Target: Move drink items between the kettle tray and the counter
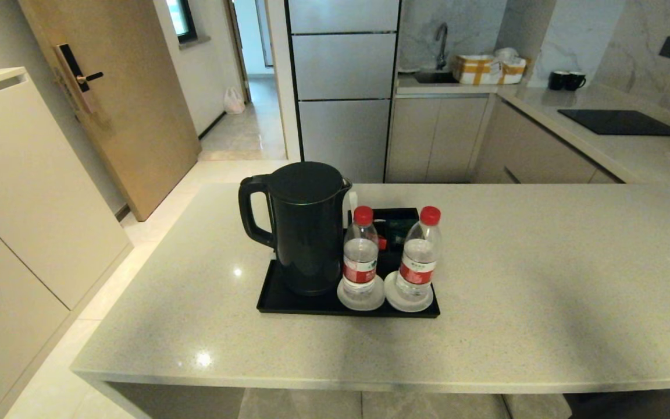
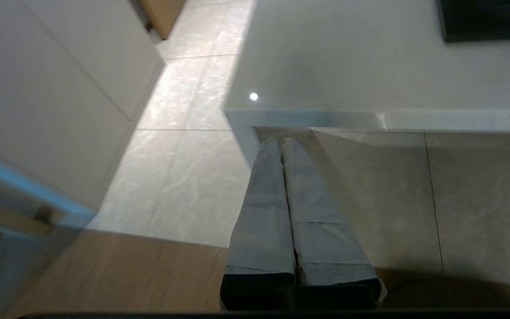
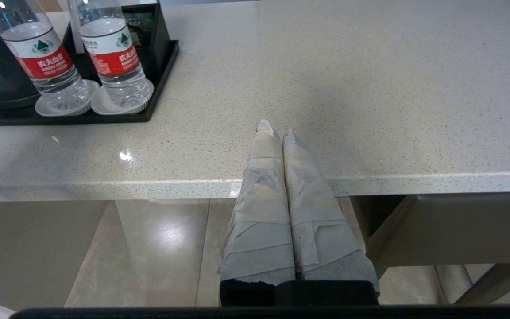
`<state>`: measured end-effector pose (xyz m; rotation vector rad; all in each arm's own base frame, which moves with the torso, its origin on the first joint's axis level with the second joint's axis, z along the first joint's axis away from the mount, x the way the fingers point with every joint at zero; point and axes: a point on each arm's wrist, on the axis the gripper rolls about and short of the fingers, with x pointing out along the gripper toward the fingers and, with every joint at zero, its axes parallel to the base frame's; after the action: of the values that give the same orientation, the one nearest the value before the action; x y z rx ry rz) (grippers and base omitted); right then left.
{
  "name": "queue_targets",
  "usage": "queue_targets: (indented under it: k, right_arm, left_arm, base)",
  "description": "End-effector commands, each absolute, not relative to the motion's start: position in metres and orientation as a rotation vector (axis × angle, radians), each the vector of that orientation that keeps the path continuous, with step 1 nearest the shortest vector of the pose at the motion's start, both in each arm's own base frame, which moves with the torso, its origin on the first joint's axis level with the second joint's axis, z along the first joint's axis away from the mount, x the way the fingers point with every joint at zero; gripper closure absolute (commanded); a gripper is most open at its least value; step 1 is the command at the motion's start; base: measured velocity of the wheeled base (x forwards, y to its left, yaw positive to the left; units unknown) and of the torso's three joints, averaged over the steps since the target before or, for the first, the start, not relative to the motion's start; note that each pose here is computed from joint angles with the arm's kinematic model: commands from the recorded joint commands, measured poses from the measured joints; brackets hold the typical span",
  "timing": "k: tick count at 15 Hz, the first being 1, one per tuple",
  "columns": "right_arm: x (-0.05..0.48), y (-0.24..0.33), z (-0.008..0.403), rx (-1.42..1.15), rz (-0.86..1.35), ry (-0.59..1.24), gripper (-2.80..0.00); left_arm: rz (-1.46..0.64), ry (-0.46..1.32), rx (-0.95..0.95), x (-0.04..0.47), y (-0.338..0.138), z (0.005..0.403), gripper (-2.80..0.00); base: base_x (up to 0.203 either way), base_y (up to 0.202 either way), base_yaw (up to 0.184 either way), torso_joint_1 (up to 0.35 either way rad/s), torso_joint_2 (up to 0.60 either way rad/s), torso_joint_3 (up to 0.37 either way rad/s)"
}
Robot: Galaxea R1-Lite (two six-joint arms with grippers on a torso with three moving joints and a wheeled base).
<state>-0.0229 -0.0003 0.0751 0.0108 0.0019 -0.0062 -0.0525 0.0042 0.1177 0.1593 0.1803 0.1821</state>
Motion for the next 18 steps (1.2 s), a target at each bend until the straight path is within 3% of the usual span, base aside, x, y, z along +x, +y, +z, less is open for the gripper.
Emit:
queue_targets:
  k: [1, 5, 9, 18]
  right_arm:
    - [-0.023, 0.0, 0.075, 0.011, -0.006, 0.002, 0.0]
    - [-0.023, 0.0, 0.076, 0.011, -0.006, 0.0, 0.0]
    - [-0.023, 0.0, 0.075, 0.011, -0.006, 0.002, 0.0]
    - [-0.023, 0.0, 0.075, 0.011, -0.006, 0.001, 0.0]
  left_arm:
    - [0.119, 0.079, 0.163, -0.032, 0.003, 0.088, 0.0]
    - [0.005, -0.063, 0.169, -0.023, 0.0, 0.082, 0.0]
    - [0.0, 0.018, 0.037, -0.023, 0.0, 0.075, 0.0]
    - [-0.003, -0.005, 0.025, -0.023, 0.0, 0.076, 0.0]
  base:
    - [0.0, 0.0, 0.0, 0.0, 0.0, 0.0]
    - [0.0, 0.0, 0.0, 0.0, 0.0, 0.0]
    - [0.0, 0.0, 0.0, 0.0, 0.0, 0.0]
    - [0.0, 0.0, 0.0, 0.0, 0.0, 0.0]
